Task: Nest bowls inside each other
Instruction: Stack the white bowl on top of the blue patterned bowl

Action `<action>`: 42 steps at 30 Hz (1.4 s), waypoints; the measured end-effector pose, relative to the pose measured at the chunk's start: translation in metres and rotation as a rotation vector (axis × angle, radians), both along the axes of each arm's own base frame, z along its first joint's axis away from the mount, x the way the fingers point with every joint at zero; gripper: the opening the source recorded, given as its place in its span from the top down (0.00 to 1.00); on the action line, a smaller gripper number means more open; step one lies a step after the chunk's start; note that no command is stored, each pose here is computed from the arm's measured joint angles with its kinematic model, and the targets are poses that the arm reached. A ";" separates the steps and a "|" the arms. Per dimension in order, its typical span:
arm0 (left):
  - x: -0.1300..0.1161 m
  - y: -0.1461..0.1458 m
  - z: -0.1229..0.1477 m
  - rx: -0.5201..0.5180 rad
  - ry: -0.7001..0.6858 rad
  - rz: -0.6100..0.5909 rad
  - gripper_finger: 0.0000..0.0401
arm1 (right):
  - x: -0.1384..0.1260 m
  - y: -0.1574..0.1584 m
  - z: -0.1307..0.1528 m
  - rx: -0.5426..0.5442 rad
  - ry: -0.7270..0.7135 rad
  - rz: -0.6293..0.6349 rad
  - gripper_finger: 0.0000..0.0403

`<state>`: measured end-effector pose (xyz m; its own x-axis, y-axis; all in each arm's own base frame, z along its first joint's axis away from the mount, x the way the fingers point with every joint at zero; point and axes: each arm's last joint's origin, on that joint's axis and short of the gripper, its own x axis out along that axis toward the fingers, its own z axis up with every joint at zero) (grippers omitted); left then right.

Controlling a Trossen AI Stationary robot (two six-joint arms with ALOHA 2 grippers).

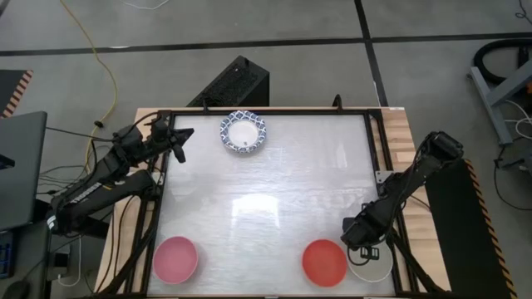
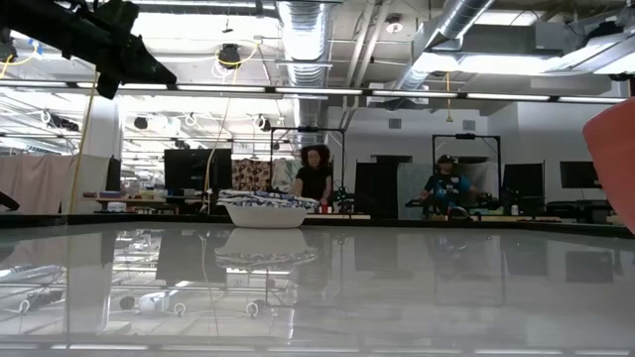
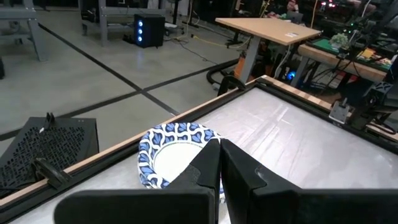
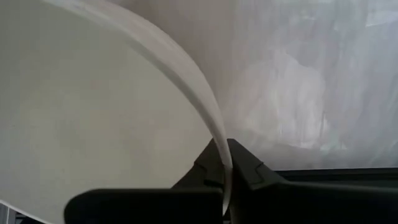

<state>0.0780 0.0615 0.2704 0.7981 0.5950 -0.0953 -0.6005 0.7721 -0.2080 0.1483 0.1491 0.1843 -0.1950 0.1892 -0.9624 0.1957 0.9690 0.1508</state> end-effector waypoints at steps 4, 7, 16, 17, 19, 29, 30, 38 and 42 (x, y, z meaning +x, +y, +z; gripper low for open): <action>0.000 0.000 0.000 0.003 0.003 0.000 1.00 | 0.000 0.000 0.000 -0.007 0.007 -0.018 0.97; 0.000 0.000 0.000 0.003 0.003 -0.001 1.00 | -0.001 0.000 0.000 -0.010 0.010 -0.036 0.97; 0.000 0.000 -0.002 -0.007 0.015 -0.001 1.00 | -0.001 0.000 0.001 -0.005 0.019 -0.061 0.97; 0.000 0.000 -0.002 -0.007 0.016 -0.001 1.00 | -0.001 0.000 0.002 -0.003 0.016 -0.063 0.97; 0.000 0.000 -0.002 -0.007 0.016 0.000 1.00 | -0.002 -0.002 0.005 0.000 0.006 -0.064 0.97; 0.000 0.000 -0.002 -0.001 0.020 -0.001 1.00 | -0.010 -0.009 0.026 0.004 -0.013 -0.081 0.97; 0.000 0.000 -0.002 -0.002 0.021 -0.001 1.00 | -0.010 -0.009 0.028 0.011 -0.018 -0.082 0.97; 0.000 0.000 -0.002 -0.001 0.021 -0.001 1.00 | -0.010 -0.009 0.048 0.045 -0.034 -0.090 0.97; 0.000 0.000 -0.002 -0.001 0.021 0.002 1.00 | -0.010 -0.009 0.060 0.038 -0.026 -0.090 0.97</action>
<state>0.0779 0.0615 0.2686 0.7946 0.5965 -0.1132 -0.6064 0.7706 -0.1960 0.1384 0.1400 0.2442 -0.1507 0.2416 -0.9586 0.2768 0.9412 0.1937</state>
